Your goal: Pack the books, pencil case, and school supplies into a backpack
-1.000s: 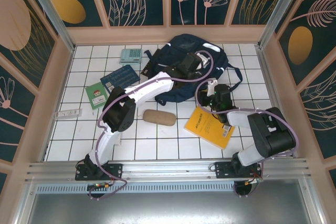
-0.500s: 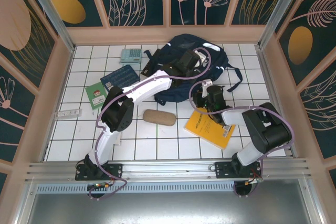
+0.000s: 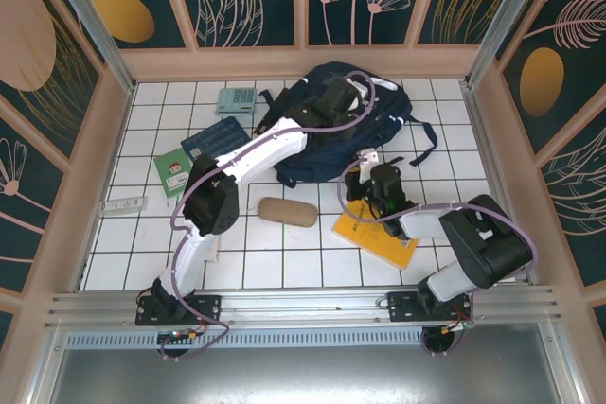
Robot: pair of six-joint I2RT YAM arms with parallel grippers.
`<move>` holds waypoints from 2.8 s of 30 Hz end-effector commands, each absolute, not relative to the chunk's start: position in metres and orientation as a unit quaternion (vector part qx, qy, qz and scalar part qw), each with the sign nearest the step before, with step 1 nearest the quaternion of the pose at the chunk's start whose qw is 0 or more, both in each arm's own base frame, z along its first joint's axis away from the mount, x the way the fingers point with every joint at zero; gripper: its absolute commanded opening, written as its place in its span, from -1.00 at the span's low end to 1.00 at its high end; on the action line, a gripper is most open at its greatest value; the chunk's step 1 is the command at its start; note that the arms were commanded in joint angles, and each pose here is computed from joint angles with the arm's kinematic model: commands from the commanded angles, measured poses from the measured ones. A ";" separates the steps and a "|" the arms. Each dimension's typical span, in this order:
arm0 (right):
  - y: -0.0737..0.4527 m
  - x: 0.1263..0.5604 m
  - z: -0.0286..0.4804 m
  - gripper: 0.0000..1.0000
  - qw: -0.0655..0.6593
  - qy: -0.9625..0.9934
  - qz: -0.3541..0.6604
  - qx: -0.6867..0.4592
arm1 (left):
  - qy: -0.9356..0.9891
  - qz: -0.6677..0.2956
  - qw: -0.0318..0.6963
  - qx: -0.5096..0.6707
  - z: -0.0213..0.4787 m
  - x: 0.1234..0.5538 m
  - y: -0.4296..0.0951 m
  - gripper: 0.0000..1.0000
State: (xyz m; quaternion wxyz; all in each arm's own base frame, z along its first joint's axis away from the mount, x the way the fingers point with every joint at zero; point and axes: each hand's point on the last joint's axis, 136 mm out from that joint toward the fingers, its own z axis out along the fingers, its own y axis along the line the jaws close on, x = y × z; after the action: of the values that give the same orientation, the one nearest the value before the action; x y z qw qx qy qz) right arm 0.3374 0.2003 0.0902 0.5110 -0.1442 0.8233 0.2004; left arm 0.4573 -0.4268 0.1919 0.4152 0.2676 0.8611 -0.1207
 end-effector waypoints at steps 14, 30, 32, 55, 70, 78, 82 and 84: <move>0.313 0.313 0.117 -1.00 0.520 0.777 0.248 -0.254 | 0.851 -0.169 0.458 0.192 0.223 0.489 -0.438 -1.00; 0.308 0.302 0.110 -0.40 0.521 0.788 0.243 -0.220 | 0.857 -0.161 0.451 0.192 0.214 0.488 -0.432 -0.93; 0.296 0.300 0.110 -0.30 0.524 0.793 0.237 -0.200 | 0.857 -0.159 0.452 0.189 0.215 0.488 -0.431 -0.50; 0.168 0.323 0.137 0.21 0.533 0.805 0.254 0.055 | 0.879 -0.118 0.459 0.048 0.184 0.405 -0.300 -0.19; 0.169 0.326 0.143 0.21 0.537 0.800 0.264 0.056 | 0.911 -0.213 0.352 0.032 0.104 0.350 -0.346 -0.38; 0.181 0.324 0.130 0.22 0.500 0.816 0.285 0.052 | 0.919 -0.168 0.357 0.019 0.091 0.346 -0.339 -0.41; 0.175 0.334 0.111 0.27 0.462 0.830 0.294 0.105 | 0.912 -0.161 0.377 0.006 0.100 0.347 -0.329 -0.40; 0.172 0.340 0.103 0.25 0.448 0.832 0.298 0.133 | 0.909 -0.164 0.383 0.003 0.103 0.348 -0.327 -0.39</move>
State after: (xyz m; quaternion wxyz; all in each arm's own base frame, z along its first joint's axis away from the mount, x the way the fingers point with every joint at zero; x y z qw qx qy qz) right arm 0.3314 0.1733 0.1086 0.4746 0.0858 0.8313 0.2764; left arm 0.3433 -0.3376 0.0872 0.3574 0.0260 0.9189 -0.1652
